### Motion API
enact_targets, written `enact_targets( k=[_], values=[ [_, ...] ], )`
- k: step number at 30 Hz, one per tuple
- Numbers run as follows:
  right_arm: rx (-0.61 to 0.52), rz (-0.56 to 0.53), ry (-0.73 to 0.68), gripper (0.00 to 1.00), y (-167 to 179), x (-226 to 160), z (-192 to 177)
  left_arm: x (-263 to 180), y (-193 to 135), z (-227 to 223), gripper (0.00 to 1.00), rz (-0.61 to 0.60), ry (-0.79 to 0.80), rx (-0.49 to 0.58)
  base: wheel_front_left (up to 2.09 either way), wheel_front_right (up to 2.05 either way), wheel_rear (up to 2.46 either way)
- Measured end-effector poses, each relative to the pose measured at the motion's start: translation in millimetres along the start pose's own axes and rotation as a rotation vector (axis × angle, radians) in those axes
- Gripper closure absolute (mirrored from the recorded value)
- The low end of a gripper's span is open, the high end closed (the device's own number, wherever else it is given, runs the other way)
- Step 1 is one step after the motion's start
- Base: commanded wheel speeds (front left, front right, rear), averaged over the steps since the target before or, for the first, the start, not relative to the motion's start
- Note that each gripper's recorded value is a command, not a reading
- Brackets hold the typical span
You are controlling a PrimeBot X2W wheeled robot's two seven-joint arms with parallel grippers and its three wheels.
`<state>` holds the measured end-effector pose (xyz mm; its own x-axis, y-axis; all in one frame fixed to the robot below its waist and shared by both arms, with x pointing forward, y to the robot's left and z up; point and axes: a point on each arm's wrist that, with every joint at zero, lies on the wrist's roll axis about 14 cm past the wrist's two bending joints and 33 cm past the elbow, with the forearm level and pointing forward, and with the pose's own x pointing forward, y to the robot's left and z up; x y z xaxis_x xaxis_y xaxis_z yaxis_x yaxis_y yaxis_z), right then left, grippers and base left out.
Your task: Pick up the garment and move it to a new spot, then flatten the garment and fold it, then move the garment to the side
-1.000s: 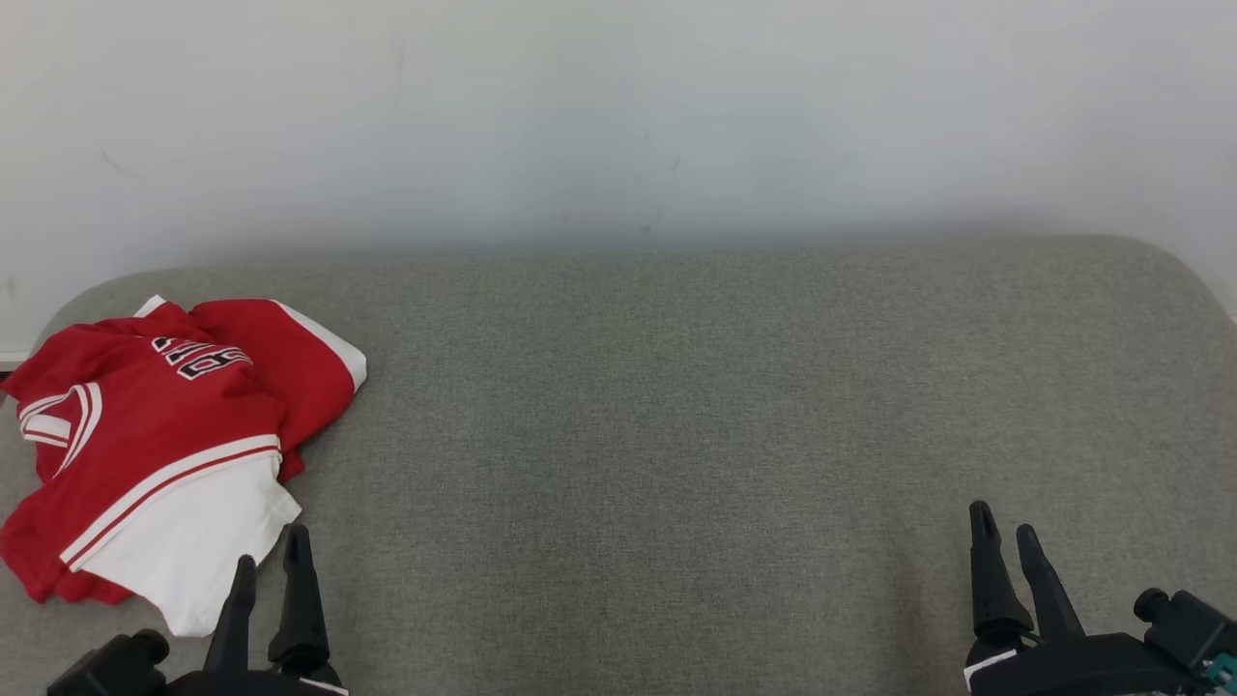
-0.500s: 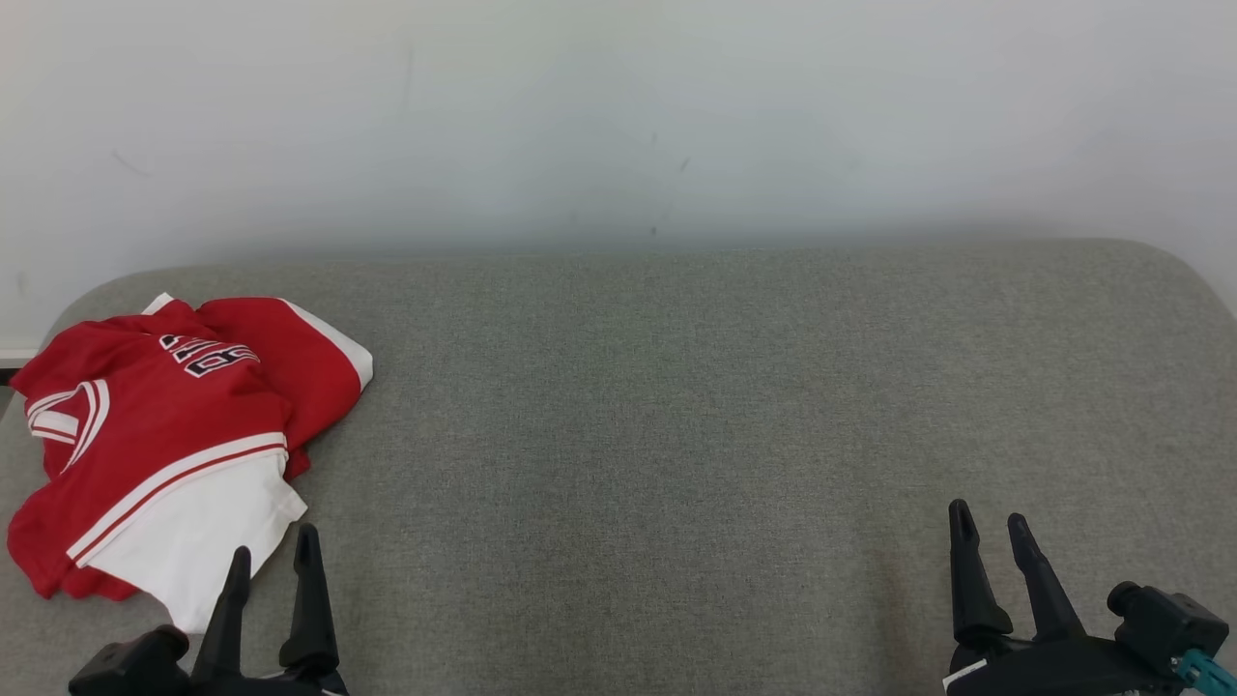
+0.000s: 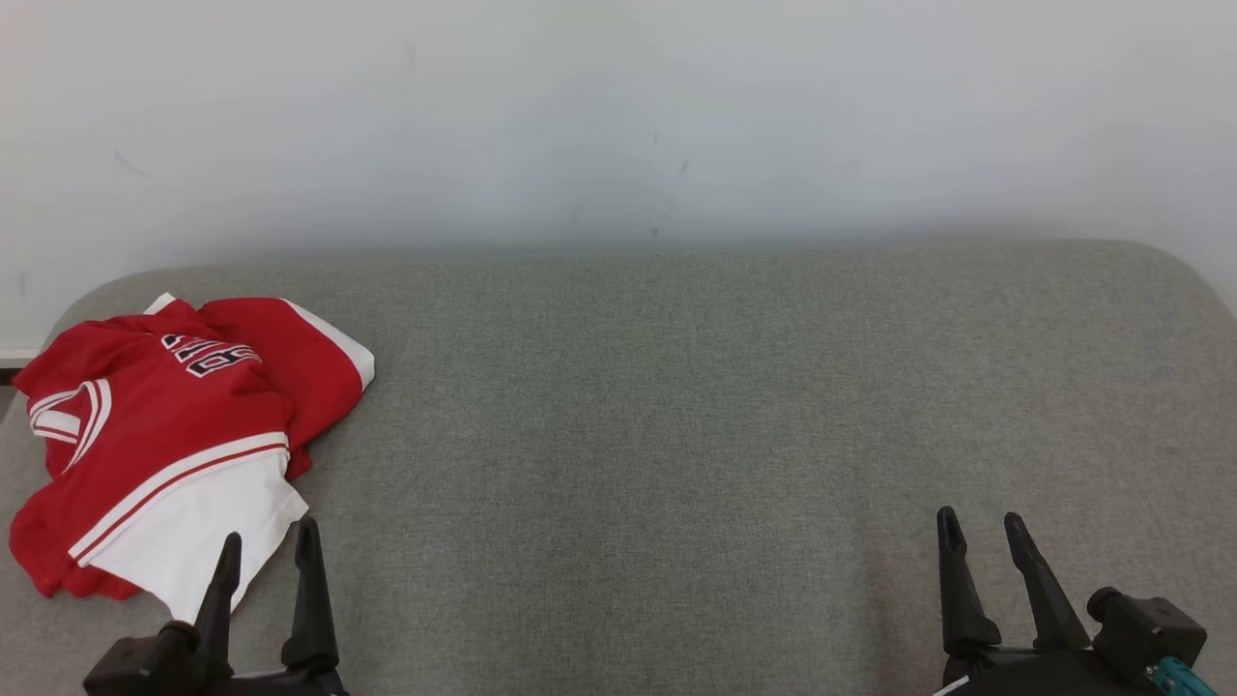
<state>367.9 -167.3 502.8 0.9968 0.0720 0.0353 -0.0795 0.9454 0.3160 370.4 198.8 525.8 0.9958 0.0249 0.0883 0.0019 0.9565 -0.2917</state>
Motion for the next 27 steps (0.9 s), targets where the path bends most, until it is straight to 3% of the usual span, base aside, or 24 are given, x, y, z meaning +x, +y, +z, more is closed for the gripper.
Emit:
enact_targets(
  k=[27],
  values=[
    [-0.233,0.066,-0.041,0.0,13.4,-1.4,6.2,-5.9,-1.6,13.1,0.0,-0.041,-0.065,0.234,0.0,0.0,0.0]
  ],
)
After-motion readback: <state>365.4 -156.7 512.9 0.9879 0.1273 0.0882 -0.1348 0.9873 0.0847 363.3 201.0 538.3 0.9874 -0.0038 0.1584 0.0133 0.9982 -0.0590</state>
